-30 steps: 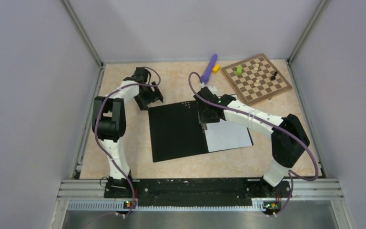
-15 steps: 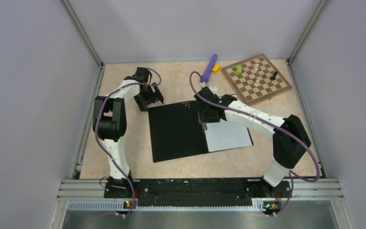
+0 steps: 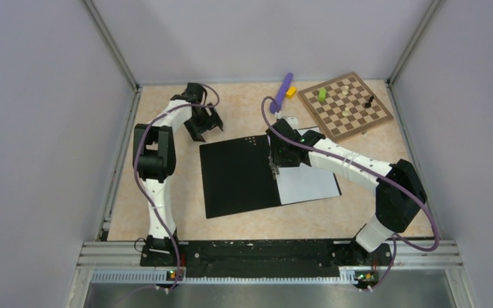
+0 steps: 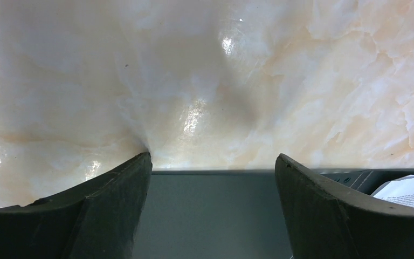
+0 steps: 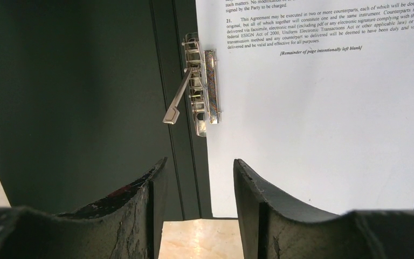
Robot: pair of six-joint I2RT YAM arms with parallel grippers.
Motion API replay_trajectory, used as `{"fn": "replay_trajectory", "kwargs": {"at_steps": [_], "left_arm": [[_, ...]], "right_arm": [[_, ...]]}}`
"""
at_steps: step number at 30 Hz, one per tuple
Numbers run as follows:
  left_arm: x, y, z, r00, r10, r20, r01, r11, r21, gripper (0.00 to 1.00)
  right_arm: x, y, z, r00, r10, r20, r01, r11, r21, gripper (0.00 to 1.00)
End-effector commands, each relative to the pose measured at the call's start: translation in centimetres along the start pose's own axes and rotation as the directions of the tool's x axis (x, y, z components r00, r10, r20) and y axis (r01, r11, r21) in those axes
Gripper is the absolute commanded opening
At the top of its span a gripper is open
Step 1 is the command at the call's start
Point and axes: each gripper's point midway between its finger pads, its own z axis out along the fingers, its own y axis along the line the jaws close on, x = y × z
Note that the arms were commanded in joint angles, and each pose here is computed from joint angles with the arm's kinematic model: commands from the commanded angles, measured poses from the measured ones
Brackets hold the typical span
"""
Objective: Put the files into the folder
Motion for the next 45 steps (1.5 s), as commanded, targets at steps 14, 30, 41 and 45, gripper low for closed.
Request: {"fn": "replay_trajectory", "kwargs": {"at_steps": [14,30,41,45], "left_arm": [[7.1,3.1,1.8,0.992,0.027,-0.126,-0.04,0.994,-0.103,0.89],[6.2,3.3,-7.0,0.995,0.058,0.078,-0.051,0.995,-0.08,0.87],[14.4,2.5,-5.5,0.994,0.051,-0.096,-0.047,0.998,0.045,0.87],[16.1,2.8,-4.0,0.99,0.052,-0.131,-0.048,0.998,0.034,0.87]], "right_arm": [[-1.2,0.5,-1.5,0.998,0.029,0.056,-0.027,0.999,-0.035,0.47],[-1.8,1.3,-1.4,0.995,-0.078,0.067,0.08,0.996,-0.028,0.48],[-1.5,2.6,0.9,0.988,-0.15,0.024,0.151,0.988,-0.018,0.41],[-1.5,2.8,1.9,0.982,-0.191,-0.01,0.191,0.982,0.009,0.39]]}}
